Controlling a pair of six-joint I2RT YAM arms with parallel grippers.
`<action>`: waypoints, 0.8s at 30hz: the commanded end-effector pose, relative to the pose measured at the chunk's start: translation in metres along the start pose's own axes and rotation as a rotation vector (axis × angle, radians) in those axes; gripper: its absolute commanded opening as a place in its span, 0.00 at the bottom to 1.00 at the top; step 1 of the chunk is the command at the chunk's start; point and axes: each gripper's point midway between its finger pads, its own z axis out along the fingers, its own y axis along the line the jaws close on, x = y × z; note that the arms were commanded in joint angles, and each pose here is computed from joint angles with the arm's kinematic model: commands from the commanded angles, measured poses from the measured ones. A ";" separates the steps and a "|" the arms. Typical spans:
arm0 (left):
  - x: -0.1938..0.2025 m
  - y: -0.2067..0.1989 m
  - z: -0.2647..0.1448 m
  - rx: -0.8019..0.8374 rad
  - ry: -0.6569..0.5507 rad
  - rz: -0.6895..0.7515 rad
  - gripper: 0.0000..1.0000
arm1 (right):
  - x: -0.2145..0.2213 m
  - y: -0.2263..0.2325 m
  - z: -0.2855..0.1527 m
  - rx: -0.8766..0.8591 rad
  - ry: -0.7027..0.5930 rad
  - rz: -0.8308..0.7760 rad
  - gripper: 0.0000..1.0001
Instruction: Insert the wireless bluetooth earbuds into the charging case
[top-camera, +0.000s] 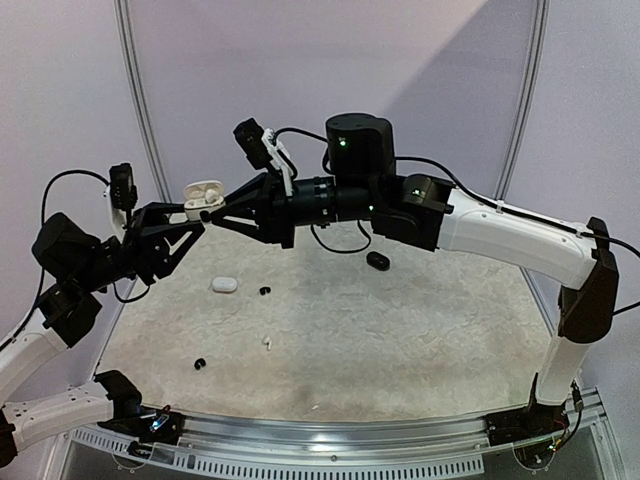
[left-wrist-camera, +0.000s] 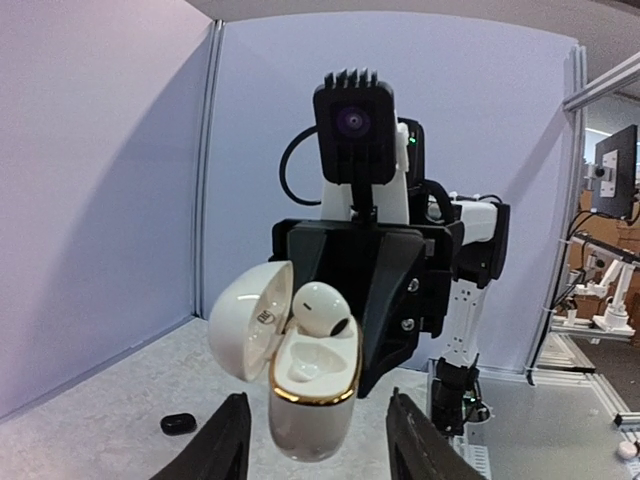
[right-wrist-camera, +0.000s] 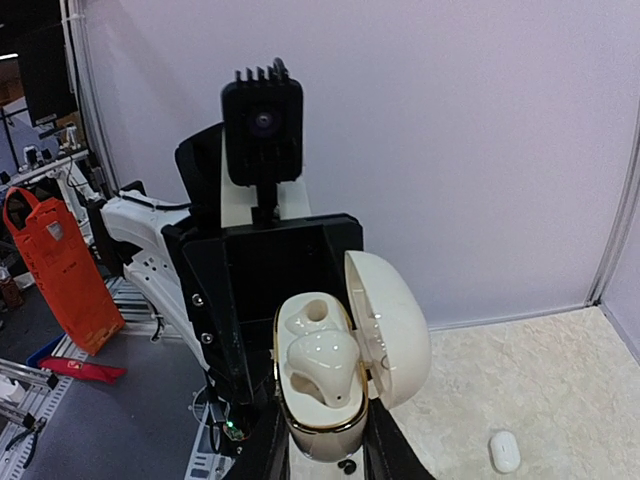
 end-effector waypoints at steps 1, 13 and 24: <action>0.005 -0.010 0.002 0.054 0.049 0.042 0.44 | -0.011 0.008 -0.012 0.050 0.043 -0.090 0.00; 0.012 -0.012 0.002 0.072 0.091 0.049 0.31 | -0.014 0.012 -0.012 0.058 0.042 -0.128 0.00; 0.023 -0.002 0.000 0.020 0.106 0.029 0.35 | -0.019 0.014 -0.014 0.056 0.027 -0.116 0.00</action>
